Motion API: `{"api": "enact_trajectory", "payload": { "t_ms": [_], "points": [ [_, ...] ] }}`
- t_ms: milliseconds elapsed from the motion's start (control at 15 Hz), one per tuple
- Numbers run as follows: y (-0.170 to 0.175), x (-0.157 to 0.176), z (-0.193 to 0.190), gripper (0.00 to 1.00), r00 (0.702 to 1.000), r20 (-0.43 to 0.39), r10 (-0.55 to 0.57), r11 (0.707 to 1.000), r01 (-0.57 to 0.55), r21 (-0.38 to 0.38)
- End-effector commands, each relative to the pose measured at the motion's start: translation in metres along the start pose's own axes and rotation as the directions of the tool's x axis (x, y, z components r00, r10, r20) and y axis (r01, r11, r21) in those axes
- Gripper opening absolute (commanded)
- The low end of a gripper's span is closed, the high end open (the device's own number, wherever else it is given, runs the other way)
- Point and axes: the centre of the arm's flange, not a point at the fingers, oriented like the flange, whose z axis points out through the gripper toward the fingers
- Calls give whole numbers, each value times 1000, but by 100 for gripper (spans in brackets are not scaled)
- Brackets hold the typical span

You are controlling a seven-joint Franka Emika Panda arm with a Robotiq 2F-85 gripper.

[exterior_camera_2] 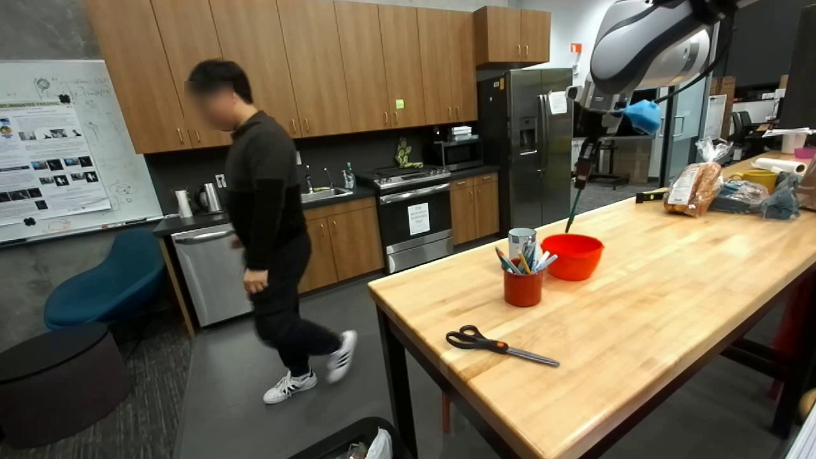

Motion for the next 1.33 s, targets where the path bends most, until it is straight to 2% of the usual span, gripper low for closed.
{"api": "enact_trajectory", "payload": {
  "t_ms": [0, 467, 867, 1200, 1267],
  "points": [
    [8, 2, 19, 2, 999, 21, 34, 999, -34, -12],
    [10, -7, 43, 2, 998, 5, 68, 997, -68, 19],
    [3, -28, 68, 2, 995, -48, 91, 992, -86, 97],
    [2, -39, 74, 2, 994, -75, 84, 992, -77, 97],
    [2, -40, 74, 25, 994, -79, 79, 993, -71, 96]
  ]
}}
